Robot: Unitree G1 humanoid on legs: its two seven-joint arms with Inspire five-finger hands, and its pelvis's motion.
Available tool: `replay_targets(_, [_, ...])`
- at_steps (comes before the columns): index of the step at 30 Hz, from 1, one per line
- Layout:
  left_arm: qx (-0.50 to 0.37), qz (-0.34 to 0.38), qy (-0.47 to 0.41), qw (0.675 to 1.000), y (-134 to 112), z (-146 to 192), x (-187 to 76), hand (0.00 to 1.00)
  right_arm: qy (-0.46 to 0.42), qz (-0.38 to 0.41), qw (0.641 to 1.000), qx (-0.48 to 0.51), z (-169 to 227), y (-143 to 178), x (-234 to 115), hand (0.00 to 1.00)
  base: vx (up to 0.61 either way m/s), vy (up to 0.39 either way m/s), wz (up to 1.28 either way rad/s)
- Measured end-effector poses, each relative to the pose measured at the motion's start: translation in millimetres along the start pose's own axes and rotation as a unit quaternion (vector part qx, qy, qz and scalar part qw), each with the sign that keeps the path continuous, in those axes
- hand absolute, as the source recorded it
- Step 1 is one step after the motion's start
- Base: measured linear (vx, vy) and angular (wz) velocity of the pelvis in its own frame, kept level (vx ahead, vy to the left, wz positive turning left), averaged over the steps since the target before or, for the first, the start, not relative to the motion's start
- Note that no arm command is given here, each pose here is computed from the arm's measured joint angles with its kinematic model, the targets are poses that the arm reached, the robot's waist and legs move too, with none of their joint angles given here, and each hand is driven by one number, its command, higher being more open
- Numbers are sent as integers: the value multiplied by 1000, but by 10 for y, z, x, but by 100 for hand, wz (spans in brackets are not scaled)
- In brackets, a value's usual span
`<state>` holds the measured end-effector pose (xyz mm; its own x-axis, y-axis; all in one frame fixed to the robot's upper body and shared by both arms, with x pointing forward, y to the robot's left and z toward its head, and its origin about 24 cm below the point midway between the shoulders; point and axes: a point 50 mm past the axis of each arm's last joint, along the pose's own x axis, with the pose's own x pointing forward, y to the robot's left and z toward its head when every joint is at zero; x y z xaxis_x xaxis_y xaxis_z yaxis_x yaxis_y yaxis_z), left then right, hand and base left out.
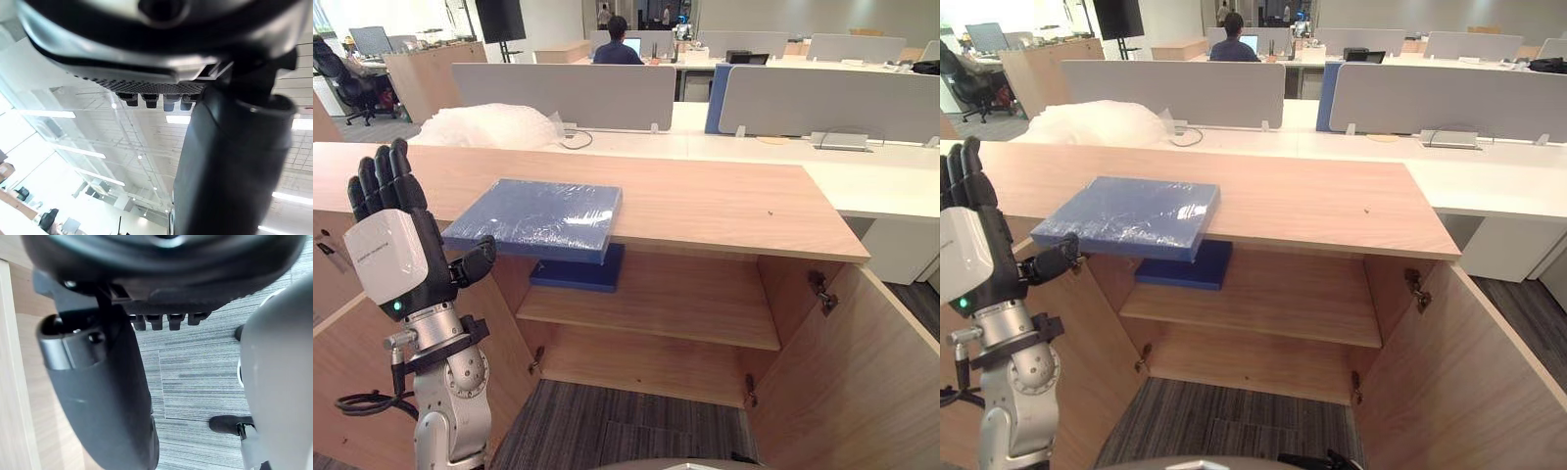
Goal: Walk over to the cabinet, pick up the folder, carry it to the office cabinet, place the folder inside the office cabinet, then close the office cabinet door
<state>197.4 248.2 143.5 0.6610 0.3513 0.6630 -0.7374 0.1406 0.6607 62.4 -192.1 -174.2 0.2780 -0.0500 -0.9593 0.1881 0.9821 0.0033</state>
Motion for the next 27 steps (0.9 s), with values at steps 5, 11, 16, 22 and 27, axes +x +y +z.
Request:
replay_targets(5, [30,1,-47,998,-18,30,130,100,-3,1,1000,-11,14,-5,0,100,0,-6,-5])
replay_targets(11, [37,-43,-99,994,-196,69,171,100,-10,2,1000,-21,38,-5,0,100,0,0,0])
replay_targets(16, [51,-91,-123,987,-323,22,142,100,-17,1,1000,-22,66,-11,-1,100,0,0,0])
replay_targets(22, [65,-105,-127,984,-351,-38,148,100,-18,1,1000,-22,73,-8,0,100,0,0,0])
replay_targets(27, [70,-99,-118,986,-336,-54,165,100,-15,1,1000,-22,58,-8,-1,100,0,0,0])
